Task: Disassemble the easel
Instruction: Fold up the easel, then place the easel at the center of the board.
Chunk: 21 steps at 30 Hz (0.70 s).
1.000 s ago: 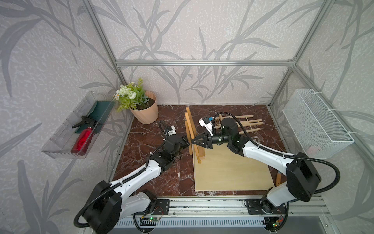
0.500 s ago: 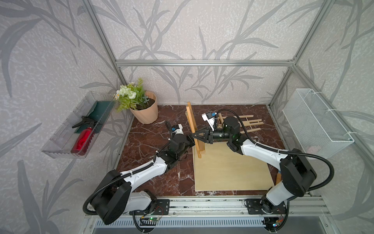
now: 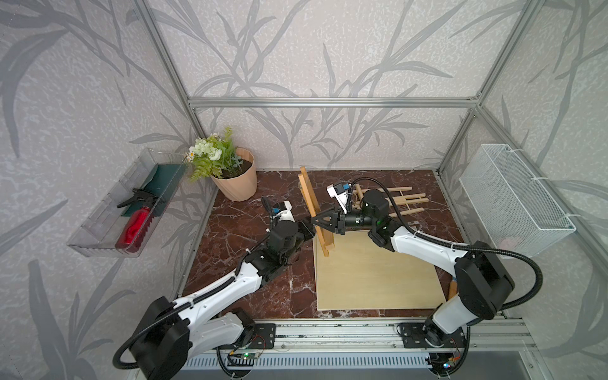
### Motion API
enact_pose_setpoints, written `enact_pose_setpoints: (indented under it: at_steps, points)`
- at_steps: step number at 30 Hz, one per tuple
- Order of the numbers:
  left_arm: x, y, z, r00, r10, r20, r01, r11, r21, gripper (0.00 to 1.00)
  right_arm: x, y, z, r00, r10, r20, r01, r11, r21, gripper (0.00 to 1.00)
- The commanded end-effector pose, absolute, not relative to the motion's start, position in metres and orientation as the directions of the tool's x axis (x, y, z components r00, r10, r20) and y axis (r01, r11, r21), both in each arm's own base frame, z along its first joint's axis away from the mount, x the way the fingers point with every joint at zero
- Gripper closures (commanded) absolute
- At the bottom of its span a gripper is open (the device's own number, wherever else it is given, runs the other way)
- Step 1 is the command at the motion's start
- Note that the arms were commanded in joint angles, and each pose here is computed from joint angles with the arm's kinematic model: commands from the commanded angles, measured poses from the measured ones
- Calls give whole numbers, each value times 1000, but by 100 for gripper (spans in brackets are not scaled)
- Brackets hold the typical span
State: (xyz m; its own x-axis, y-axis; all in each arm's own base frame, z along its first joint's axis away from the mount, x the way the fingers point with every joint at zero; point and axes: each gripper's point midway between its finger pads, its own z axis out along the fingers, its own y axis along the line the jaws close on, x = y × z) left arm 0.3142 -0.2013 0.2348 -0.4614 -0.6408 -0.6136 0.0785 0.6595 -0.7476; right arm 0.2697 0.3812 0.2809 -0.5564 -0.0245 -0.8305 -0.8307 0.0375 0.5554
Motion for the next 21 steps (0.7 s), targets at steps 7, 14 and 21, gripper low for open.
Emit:
enact_pose_setpoints:
  at_steps: [7,14,21]
  points:
    - [273,-117,219,-317,-620,-717,-79,771,-632,69,300,372,282,-337,-122,-934,-898,339,279,100]
    - [244,-98,189,-389,-555,-736,-90,817,-569,63,322,392,279,-268,-232,-935,-905,395,161,100]
    - [224,-77,143,-447,-472,-760,-145,876,-460,57,369,408,248,-197,-476,-857,-886,461,-53,100]
